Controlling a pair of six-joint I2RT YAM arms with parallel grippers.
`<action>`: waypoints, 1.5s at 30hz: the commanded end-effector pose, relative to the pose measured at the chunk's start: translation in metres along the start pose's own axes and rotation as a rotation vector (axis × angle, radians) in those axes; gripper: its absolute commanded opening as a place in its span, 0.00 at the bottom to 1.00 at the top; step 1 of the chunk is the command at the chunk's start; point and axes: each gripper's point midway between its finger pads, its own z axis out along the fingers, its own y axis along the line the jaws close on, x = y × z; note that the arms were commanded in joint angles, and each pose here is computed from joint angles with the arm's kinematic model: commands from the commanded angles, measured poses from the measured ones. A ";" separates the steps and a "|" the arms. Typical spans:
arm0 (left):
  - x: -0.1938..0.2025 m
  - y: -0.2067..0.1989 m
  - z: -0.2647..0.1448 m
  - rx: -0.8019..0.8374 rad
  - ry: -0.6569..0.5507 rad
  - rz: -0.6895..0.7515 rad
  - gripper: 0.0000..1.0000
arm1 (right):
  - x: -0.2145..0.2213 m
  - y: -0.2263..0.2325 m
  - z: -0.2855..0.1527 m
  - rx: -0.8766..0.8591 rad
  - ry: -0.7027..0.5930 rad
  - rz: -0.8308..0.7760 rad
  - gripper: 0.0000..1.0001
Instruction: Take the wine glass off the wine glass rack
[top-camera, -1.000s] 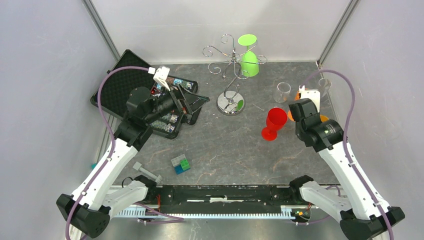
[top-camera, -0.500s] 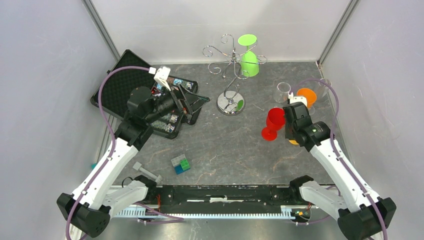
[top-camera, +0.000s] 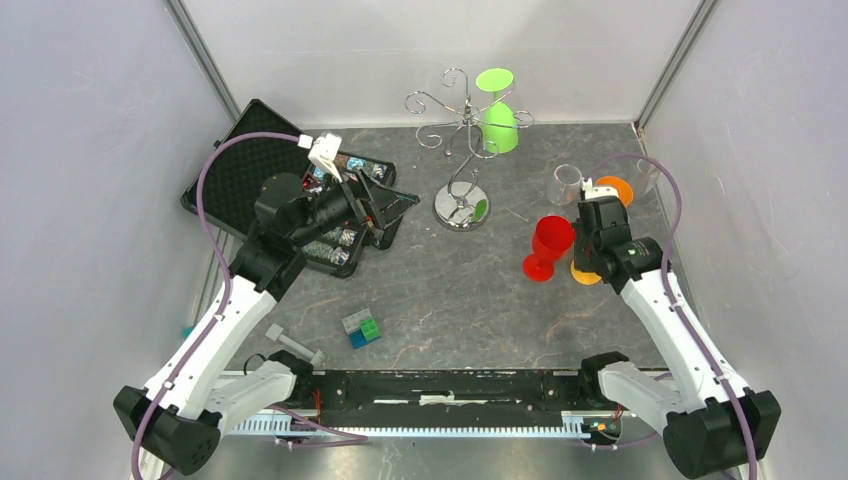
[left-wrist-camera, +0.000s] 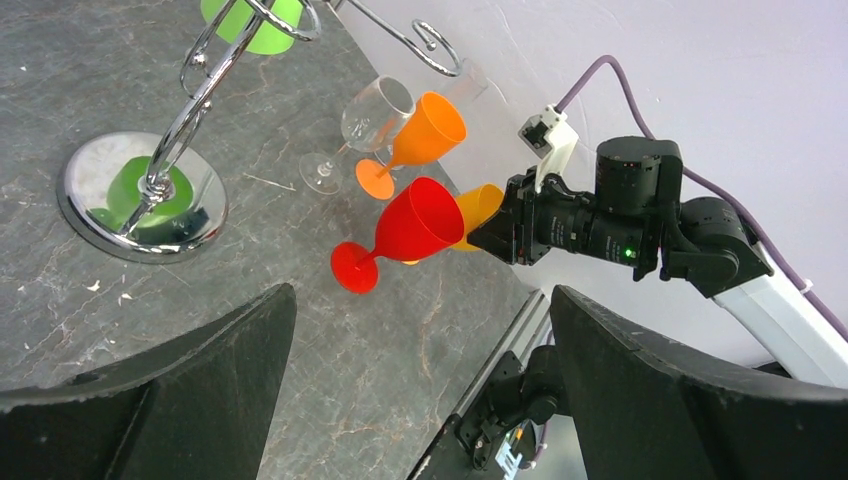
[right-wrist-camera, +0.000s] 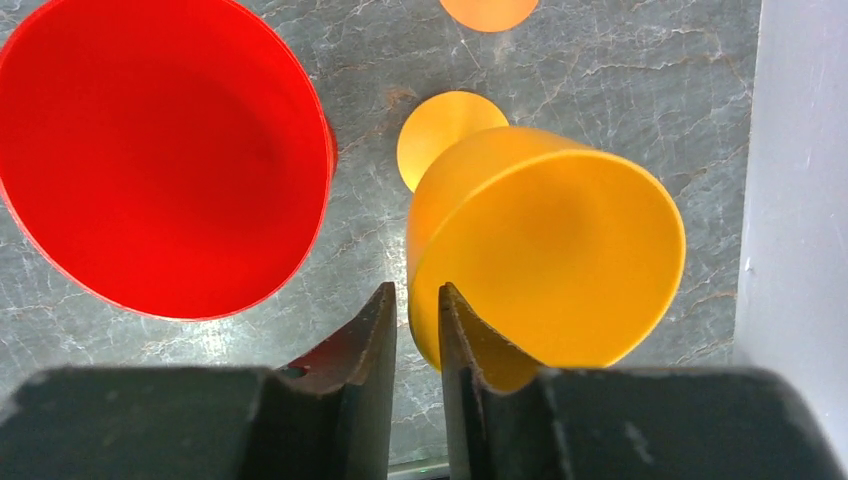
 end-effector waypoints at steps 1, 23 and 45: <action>-0.015 -0.003 -0.001 -0.019 -0.033 0.046 1.00 | -0.029 -0.002 -0.011 -0.017 -0.088 0.017 0.34; -0.111 -0.047 0.061 0.052 -0.121 -0.019 1.00 | -0.120 0.038 -0.081 -0.331 -0.422 0.178 0.59; -0.129 -0.002 0.039 -0.185 -0.248 0.171 1.00 | -0.265 0.142 -0.175 -1.109 -0.564 0.617 0.54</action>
